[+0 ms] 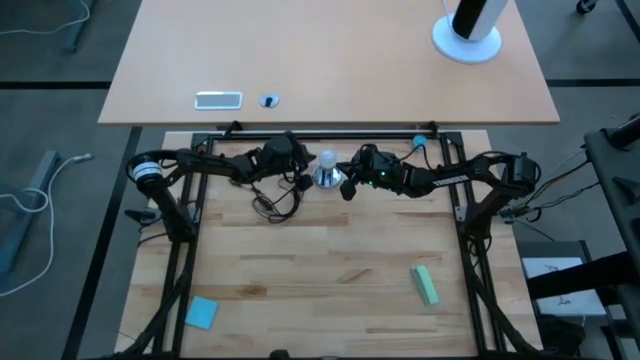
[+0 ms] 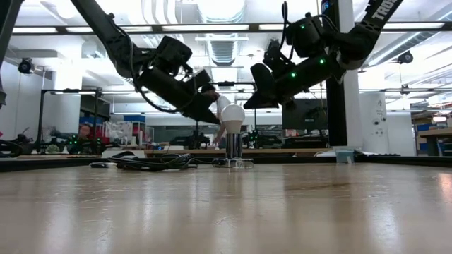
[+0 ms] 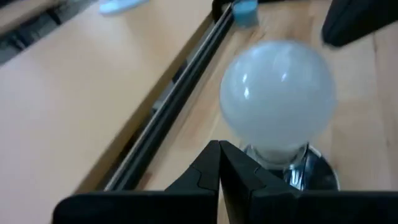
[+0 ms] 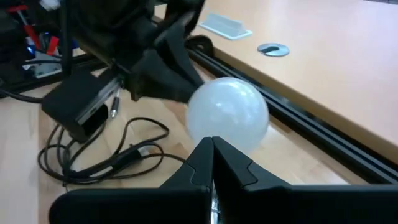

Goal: Screw lightbulb
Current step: Remove the lightbulb from the lamp

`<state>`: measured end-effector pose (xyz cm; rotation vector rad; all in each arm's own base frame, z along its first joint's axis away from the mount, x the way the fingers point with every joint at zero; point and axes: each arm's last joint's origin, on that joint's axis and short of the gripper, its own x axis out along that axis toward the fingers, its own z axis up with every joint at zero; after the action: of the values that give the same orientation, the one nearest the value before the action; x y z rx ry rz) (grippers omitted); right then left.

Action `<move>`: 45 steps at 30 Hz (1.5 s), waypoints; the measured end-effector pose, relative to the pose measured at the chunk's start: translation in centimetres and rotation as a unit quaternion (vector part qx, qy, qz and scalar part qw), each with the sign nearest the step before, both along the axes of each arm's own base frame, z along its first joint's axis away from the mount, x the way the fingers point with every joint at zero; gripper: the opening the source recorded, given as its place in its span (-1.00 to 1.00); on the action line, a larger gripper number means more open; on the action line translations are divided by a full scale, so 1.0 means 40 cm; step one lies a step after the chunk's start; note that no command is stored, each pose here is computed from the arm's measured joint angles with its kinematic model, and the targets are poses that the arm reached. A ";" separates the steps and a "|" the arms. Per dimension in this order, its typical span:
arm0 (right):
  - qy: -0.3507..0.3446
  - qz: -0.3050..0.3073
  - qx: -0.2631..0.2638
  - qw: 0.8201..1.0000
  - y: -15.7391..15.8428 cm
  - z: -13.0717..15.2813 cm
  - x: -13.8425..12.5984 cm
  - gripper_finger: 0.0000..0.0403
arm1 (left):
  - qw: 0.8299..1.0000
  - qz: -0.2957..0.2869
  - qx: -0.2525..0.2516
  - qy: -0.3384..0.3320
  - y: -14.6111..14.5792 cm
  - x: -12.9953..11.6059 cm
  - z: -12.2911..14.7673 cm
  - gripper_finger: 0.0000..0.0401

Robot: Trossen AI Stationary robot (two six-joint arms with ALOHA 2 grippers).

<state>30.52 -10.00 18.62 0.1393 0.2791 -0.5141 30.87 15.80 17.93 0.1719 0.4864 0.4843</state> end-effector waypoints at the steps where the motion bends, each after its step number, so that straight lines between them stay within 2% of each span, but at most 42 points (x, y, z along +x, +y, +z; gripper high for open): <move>1: -0.001 -0.002 0.000 1.000 -0.002 0.000 0.000 -1.00 | 1.000 -0.003 0.005 -0.004 0.001 0.001 0.002 -1.00; 6: 0.002 0.000 -0.006 1.000 -0.002 0.000 0.000 -1.00 | 0.999 -0.036 -0.001 -0.019 -0.002 0.005 0.006 -1.00; 11: 0.004 -0.005 -0.007 1.000 -0.011 -0.001 -0.003 -1.00 | 0.999 -0.038 -0.007 -0.022 -0.008 0.008 0.006 -1.00; 18: 0.010 -0.024 -0.011 1.000 -0.030 -0.003 -0.011 -1.00 | 0.997 -0.062 -0.038 -0.028 -0.021 0.012 0.004 -1.00; 21: 0.025 -0.025 -0.012 0.999 -0.035 -0.009 -0.015 -1.00 | 0.996 -0.068 -0.063 -0.013 -0.033 0.005 0.004 -1.00; 23: 0.045 -0.022 -0.004 0.999 -0.033 -0.018 -0.019 -1.00 | 0.996 -0.046 -0.072 0.014 -0.035 -0.004 -0.002 -1.00; 27: 0.038 -0.021 -0.001 0.999 -0.028 -0.009 -0.020 -1.00 | 0.997 -0.015 -0.070 0.033 -0.030 -0.013 -0.006 -1.00; 37: 0.016 0.007 0.005 1.000 0.016 0.013 -0.011 -1.00 | 0.999 -0.019 -0.021 -0.039 -0.022 0.003 0.031 -1.00; 45: 0.030 0.007 0.005 1.000 0.012 -0.010 -0.004 -1.00 | 0.998 -0.038 -0.031 -0.036 -0.021 0.011 0.013 -1.00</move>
<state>30.38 -9.53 18.24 0.1312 0.3405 -0.5033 31.31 14.95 18.44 0.1128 0.4213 0.3990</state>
